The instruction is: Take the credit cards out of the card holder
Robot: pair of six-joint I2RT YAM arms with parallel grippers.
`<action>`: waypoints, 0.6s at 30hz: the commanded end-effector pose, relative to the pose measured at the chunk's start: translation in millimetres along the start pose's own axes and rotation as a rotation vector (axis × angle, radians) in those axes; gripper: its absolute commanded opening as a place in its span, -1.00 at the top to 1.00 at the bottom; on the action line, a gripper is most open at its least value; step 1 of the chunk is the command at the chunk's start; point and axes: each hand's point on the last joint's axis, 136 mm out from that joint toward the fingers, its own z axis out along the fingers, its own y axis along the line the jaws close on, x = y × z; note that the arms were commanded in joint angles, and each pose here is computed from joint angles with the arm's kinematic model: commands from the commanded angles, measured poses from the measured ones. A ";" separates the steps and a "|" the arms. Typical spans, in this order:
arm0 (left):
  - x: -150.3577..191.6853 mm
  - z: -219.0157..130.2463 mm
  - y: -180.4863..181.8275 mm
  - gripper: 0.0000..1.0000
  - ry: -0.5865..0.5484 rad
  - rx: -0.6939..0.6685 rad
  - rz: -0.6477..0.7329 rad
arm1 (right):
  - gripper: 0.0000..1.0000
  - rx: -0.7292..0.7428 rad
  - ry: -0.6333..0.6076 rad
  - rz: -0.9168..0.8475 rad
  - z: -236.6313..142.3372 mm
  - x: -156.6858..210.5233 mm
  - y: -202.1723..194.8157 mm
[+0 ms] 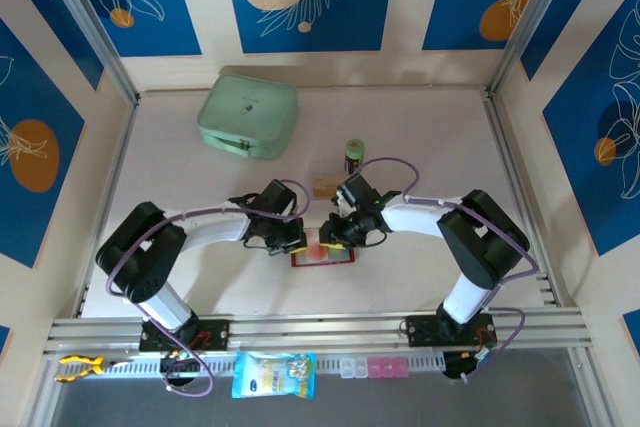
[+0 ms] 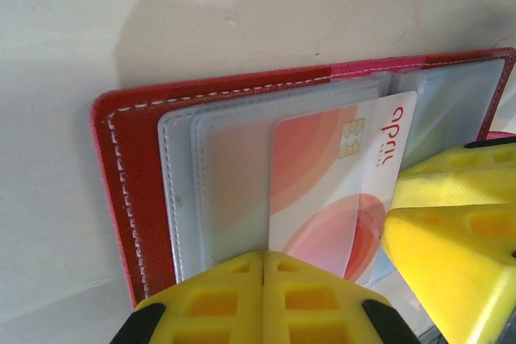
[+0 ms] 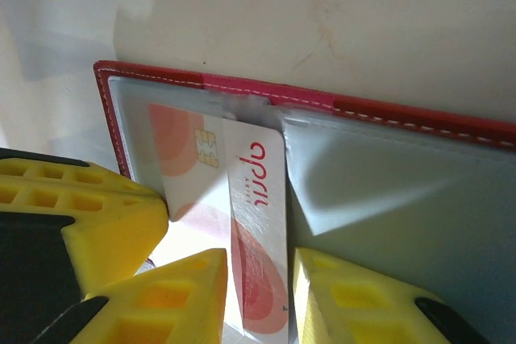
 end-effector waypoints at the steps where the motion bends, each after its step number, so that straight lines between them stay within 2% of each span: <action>1: 4.7 5.6 13.2 0.95 0.023 -0.064 0.004 | 0.44 -0.018 0.035 0.008 3.4 6.3 -1.6; 9: 5.4 6.8 14.4 0.96 0.027 -0.067 0.000 | 0.49 -0.075 0.036 0.001 1.2 5.9 9.6; 18: 6.1 6.5 15.6 0.96 0.029 -0.072 -0.002 | 0.64 -0.080 0.024 0.010 -0.8 6.1 8.3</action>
